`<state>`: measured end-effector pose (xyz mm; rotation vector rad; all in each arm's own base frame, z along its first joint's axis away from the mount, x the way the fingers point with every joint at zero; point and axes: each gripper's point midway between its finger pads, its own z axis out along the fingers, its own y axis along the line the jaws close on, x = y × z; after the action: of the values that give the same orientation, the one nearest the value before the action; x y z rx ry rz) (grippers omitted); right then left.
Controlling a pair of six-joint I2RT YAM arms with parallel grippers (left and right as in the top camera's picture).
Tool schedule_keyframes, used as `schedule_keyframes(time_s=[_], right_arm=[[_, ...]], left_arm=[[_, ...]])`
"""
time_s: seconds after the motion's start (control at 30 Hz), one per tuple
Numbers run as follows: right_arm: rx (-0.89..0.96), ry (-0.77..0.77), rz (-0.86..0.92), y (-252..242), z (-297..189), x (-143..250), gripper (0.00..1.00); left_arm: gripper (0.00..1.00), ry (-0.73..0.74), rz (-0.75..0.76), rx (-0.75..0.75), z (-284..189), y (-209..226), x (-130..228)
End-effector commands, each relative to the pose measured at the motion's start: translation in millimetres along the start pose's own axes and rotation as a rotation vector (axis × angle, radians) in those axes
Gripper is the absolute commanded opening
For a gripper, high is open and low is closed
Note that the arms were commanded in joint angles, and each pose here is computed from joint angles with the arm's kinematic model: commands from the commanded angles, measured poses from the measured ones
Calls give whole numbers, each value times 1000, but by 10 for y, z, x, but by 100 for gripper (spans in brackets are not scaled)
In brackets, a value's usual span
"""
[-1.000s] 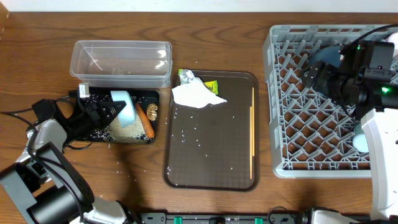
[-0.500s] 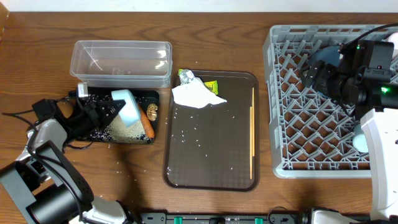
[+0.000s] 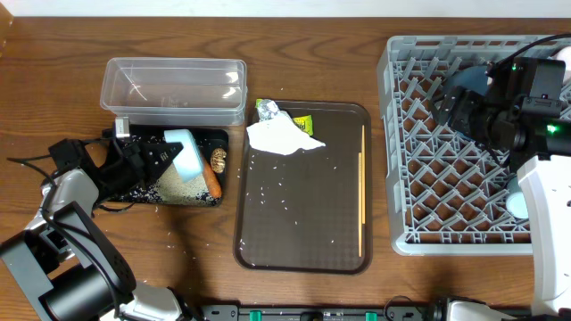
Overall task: Sort waste into correct bins and load items into the dishwasher rack
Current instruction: 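Keep the bowl tipped over the black tray to shake out rice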
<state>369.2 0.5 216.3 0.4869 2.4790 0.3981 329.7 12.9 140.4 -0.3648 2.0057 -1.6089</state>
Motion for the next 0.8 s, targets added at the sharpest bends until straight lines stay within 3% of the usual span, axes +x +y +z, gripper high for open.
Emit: schedule_keyframes(time_s=[0.0, 0.07, 0.13, 0.23, 0.33, 0.43, 0.5, 0.6, 0.7, 0.77], right_arm=[[-8, 7, 7, 33, -5, 2, 84], [-9, 6, 6, 33, -5, 0, 84], [-9, 6, 7, 33, -5, -1, 84], [-9, 6, 6, 34, -5, 0, 84], [-9, 7, 7, 34, -5, 2, 84], [-7, 10, 4, 29, -5, 9, 84], [-7, 9, 0, 30, -5, 7, 84], [-7, 10, 0, 30, -5, 10, 84], [-10, 4, -1, 35, -5, -6, 84], [-10, 4, -1, 37, -5, -6, 84]], left_arm=[[6, 0, 37, 88, 15, -221, -30], [6, 3, 54, -6, 13, -53, -27], [6, -6, -77, 90, -14, -210, -54], [6, -8, 62, 71, -6, -208, -55], [6, -11, -83, 90, -34, -239, -63], [7, -9, 66, 3, -21, -112, -49], [6, -16, 0, -5, -42, -85, -60], [6, -19, 53, 37, -41, -159, -77], [6, -13, 48, -193, -75, 235, -84], [6, -24, -72, -262, -102, 355, -76]])
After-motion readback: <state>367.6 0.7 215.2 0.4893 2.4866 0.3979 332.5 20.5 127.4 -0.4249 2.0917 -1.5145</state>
